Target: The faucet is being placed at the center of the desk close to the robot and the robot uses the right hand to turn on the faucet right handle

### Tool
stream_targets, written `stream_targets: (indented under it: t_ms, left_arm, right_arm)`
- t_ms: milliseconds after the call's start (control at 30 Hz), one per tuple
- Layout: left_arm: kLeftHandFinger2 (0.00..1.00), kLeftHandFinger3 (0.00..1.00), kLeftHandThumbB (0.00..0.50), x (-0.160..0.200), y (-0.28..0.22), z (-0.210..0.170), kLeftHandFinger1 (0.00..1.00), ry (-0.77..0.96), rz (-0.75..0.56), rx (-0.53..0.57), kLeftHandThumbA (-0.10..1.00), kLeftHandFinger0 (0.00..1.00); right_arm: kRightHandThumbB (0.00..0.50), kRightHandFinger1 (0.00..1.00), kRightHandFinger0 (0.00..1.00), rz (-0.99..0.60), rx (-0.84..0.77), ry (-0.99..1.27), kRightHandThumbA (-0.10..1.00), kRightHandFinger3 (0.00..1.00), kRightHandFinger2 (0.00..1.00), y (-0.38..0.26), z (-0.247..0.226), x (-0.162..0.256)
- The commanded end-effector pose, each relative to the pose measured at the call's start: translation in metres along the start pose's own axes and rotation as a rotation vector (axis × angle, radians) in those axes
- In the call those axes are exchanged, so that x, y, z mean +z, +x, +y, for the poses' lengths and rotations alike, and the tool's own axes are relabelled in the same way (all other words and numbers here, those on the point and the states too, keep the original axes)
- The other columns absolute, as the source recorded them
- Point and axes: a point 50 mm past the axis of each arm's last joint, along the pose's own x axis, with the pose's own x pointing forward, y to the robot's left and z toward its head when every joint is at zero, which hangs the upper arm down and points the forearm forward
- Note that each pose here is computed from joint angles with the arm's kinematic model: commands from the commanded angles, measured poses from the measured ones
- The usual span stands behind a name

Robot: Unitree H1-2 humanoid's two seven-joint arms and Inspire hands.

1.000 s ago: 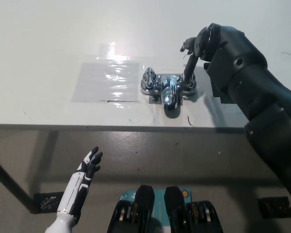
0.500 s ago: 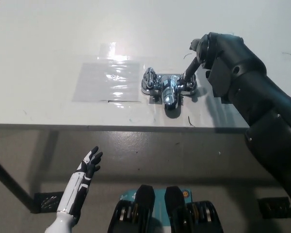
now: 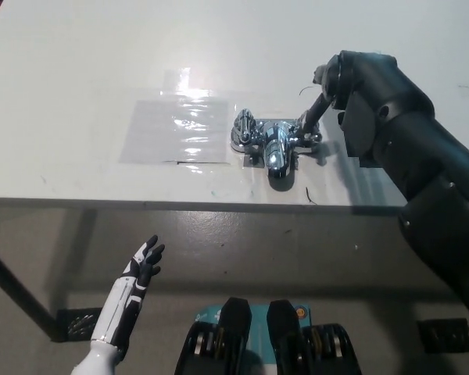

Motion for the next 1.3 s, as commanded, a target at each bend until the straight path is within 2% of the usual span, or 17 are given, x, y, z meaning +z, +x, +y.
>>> stream_targets:
  t_ms: [0, 200, 233, 500, 533, 567, 633, 700, 767, 833, 933, 1033, 1133, 1267]
  left_arm:
    - [1.00, 1.00, 0.151, 0.013, 0.006, 0.005, 1.00, 0.018, -0.073, 0.003, 1.00, 1.00]
    - [1.00, 1.00, 0.161, 0.012, 0.006, 0.005, 1.00, 0.019, -0.072, 0.002, 1.00, 1.00]
    - [1.00, 1.00, 0.159, 0.012, 0.006, 0.005, 1.00, 0.024, -0.071, 0.003, 1.00, 1.00]
    - [1.00, 1.00, 0.156, 0.014, 0.009, 0.005, 1.00, 0.026, -0.080, 0.003, 1.00, 1.00]
    - [1.00, 1.00, 0.155, 0.014, 0.009, 0.005, 1.00, 0.025, -0.079, 0.001, 1.00, 1.00]
    - [1.00, 1.00, 0.145, 0.014, 0.009, 0.005, 1.00, 0.025, -0.080, 0.001, 1.00, 1.00]
    - [1.00, 1.00, 0.143, 0.014, 0.009, 0.005, 1.00, 0.024, -0.082, 0.001, 1.00, 1.00]
    - [1.00, 1.00, 0.140, 0.014, 0.009, 0.005, 1.00, 0.022, -0.082, 0.001, 1.00, 1.00]
    - [1.00, 1.00, 0.142, 0.014, 0.009, 0.005, 1.00, 0.024, -0.081, 0.002, 1.00, 1.00]
    - [1.00, 1.00, 0.148, 0.014, 0.009, 0.005, 1.00, 0.028, -0.081, 0.001, 1.00, 1.00]
    - [1.00, 1.00, 0.139, 0.014, 0.009, 0.005, 1.00, 0.035, -0.085, -0.001, 1.00, 1.00]
    - [1.00, 1.00, 0.141, 0.014, 0.009, 0.005, 1.00, 0.028, -0.078, -0.006, 1.00, 1.00]
    - [1.00, 1.00, 0.126, 0.014, 0.009, 0.005, 1.00, 0.034, -0.085, -0.003, 1.00, 1.00]
    - [1.00, 1.00, 0.133, 0.014, 0.007, 0.004, 1.00, 0.039, -0.080, -0.003, 1.00, 1.00]
  right_arm:
    - [0.297, 1.00, 1.00, 0.048, -0.036, -0.031, 0.83, 1.00, 1.00, -0.014, -0.042, -0.019]
    - [0.314, 1.00, 1.00, 0.072, -0.022, -0.060, 0.78, 1.00, 1.00, -0.016, -0.048, -0.023]
    - [0.338, 1.00, 1.00, 0.078, -0.033, -0.037, 0.71, 1.00, 1.00, -0.016, -0.049, -0.024]
    - [0.325, 1.00, 1.00, 0.102, -0.047, -0.028, 0.73, 1.00, 1.00, -0.018, -0.055, -0.031]
    - [0.309, 1.00, 1.00, 0.103, -0.070, -0.015, 0.72, 1.00, 1.00, -0.017, -0.055, -0.032]
    - [0.276, 1.00, 1.00, 0.105, -0.098, -0.018, 0.76, 1.00, 1.00, -0.016, -0.054, -0.033]
    - [0.283, 1.00, 1.00, 0.138, -0.193, -0.041, 0.76, 1.00, 1.00, -0.013, -0.052, -0.036]
    - [0.271, 1.00, 1.00, 0.164, -0.220, -0.080, 0.82, 1.00, 1.00, -0.012, -0.051, -0.038]
    - [0.286, 1.00, 1.00, 0.173, -0.266, -0.076, 0.78, 1.00, 1.00, -0.011, -0.052, -0.041]
    - [0.272, 1.00, 1.00, 0.173, -0.281, -0.045, 0.71, 1.00, 1.00, -0.012, -0.054, -0.044]
    - [0.260, 1.00, 1.00, 0.178, -0.293, -0.044, 0.70, 1.00, 1.00, -0.012, -0.056, -0.047]
    - [0.276, 1.00, 1.00, 0.166, -0.320, 0.007, 0.57, 1.00, 1.00, -0.011, -0.058, -0.055]
    - [0.261, 1.00, 1.00, 0.170, -0.314, 0.003, 0.57, 1.00, 1.00, -0.010, -0.059, -0.061]
    - [0.245, 1.00, 1.00, 0.166, -0.328, 0.075, 0.45, 1.00, 1.00, -0.008, -0.060, -0.072]
